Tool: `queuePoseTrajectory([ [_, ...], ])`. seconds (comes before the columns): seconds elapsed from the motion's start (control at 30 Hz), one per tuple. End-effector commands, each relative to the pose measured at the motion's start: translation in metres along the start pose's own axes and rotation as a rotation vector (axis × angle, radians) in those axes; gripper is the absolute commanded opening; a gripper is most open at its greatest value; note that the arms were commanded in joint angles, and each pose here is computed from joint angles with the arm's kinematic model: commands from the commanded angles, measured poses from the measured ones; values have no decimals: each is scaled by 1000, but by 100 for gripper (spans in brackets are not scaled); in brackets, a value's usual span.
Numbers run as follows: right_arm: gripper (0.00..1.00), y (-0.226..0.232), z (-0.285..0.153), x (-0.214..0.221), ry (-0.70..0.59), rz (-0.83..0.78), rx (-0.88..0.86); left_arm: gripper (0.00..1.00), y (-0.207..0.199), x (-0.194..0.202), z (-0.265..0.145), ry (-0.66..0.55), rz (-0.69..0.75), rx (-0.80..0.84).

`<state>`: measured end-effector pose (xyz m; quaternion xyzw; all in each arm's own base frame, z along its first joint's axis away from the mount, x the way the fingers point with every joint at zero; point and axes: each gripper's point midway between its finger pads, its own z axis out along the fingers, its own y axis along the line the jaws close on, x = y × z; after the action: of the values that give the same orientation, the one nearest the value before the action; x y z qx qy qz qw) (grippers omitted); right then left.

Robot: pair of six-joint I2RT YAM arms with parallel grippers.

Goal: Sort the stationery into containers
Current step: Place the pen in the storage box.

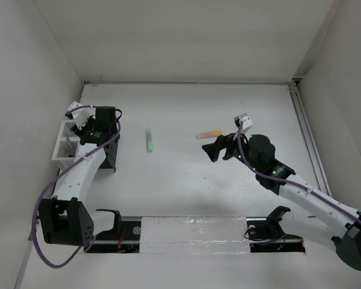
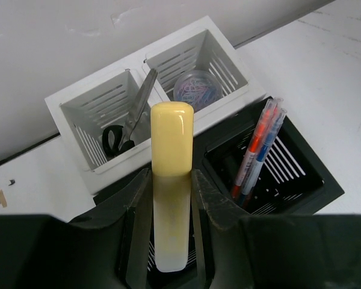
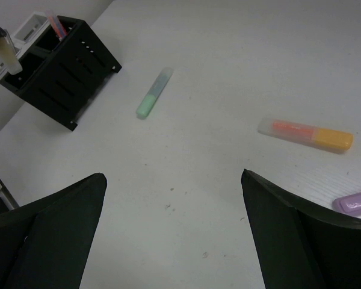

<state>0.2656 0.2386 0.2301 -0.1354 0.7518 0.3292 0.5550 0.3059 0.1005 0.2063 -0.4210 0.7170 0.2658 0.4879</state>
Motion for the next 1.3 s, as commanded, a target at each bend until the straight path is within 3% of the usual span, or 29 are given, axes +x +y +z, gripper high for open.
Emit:
queuePoseTrajectory([
  [0.0, 100, 7, -2, -17, -62, -15, -37, 0, 3, 3, 4, -13, -8, -39],
  [0.6, 100, 4, -6, -14, -59, -13, -48, 0, 9, 29, 16, 28, 58, -138],
  [0.7, 100, 5, -7, -17, -67, -14, -51, 16, 8, 31, 15, 39, 57, -129],
  [0.73, 100, 5, -7, -17, -68, -23, -50, 32, 8, 29, 14, 42, 57, -119],
  [0.87, 100, 6, -9, -19, -76, -24, -53, 62, 4, 21, 9, 37, 25, -82],
  [0.9, 100, 8, -9, -19, -73, -25, -62, 76, 1, 18, 8, 38, 22, -59],
  [1.1, 100, 8, -9, -19, -73, -25, -62, 99, -5, -13, -10, -5, -74, 68],
  [1.27, 100, 3, -9, -16, -68, -23, -51, 99, -15, -24, -28, 19, -20, 210],
])
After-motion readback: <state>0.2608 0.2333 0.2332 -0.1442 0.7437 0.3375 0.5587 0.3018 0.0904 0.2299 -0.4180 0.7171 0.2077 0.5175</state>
